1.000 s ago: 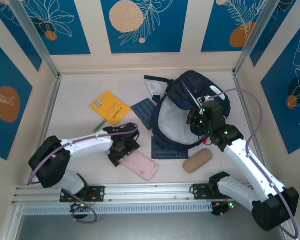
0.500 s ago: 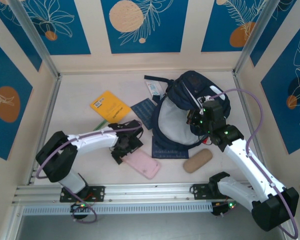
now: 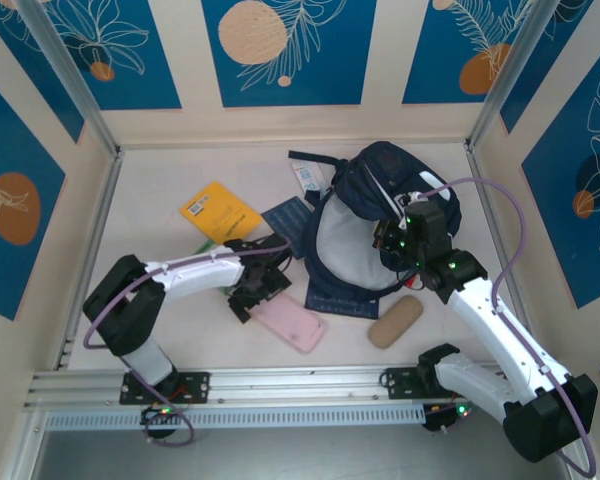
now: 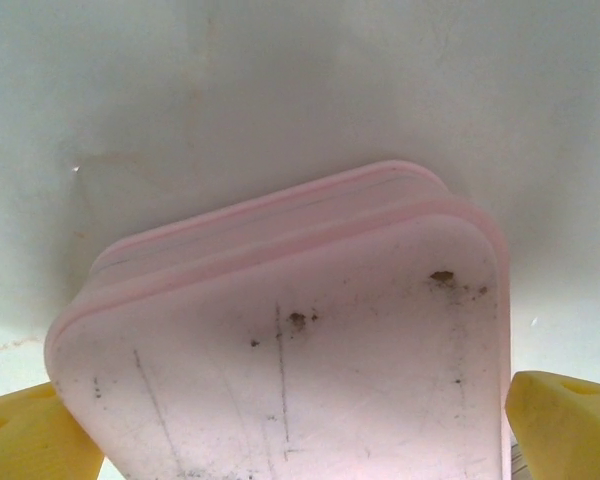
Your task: Pack books, pencil case, and school supplies into a backpack
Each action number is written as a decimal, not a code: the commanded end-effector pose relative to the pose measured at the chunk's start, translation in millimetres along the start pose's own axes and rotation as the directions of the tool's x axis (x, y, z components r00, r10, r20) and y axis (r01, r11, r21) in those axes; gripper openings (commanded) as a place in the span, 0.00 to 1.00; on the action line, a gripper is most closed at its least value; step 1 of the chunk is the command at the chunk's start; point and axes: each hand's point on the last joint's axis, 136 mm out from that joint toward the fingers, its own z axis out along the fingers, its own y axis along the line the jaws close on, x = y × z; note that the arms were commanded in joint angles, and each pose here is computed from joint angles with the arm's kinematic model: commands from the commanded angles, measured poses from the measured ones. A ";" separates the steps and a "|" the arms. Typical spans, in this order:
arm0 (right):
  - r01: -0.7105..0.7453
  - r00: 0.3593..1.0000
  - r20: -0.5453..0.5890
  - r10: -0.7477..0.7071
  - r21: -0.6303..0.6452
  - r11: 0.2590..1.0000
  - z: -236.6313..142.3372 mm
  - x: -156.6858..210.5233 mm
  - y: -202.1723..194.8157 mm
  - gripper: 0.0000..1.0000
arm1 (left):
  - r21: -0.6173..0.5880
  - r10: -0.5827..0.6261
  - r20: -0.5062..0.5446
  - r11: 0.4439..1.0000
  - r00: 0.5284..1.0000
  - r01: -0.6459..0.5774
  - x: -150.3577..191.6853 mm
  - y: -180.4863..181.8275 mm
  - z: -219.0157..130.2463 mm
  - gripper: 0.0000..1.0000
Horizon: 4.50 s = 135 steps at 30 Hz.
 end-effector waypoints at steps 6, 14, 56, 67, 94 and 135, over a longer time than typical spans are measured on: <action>-0.044 0.997 0.055 0.048 -0.077 0.996 -9.0 -14.5 15.6 0.00 | 0.007 -0.091 0.106 0.996 0.990 0.091 -41.1 -5.8 -19.4 1.00; -0.038 0.998 0.053 0.042 -0.078 0.996 -9.7 -15.0 16.1 0.00 | 0.000 -0.021 0.031 1.000 0.999 0.021 -18.5 -11.1 -10.4 1.00; 0.003 0.998 0.065 0.005 -0.128 0.992 -36.4 -30.5 33.8 0.00 | 0.130 0.012 0.102 0.991 0.995 -0.025 -13.9 -24.8 -79.2 0.73; 0.034 0.999 0.049 -0.023 -0.242 0.970 -64.8 -63.5 71.8 0.00 | 0.390 0.030 0.227 0.913 0.973 -0.120 -32.9 -103.2 -184.7 0.74; -0.225 0.970 0.001 0.243 -0.383 0.896 -57.9 -138.5 99.3 0.00 | 0.692 0.207 0.382 0.582 0.901 -0.427 9.6 -349.0 -219.7 1.00; -0.230 0.965 0.037 0.259 -0.347 0.909 -63.2 -137.6 64.4 0.00 | 0.639 0.476 0.482 0.384 0.736 -0.667 21.6 -279.2 -247.9 1.00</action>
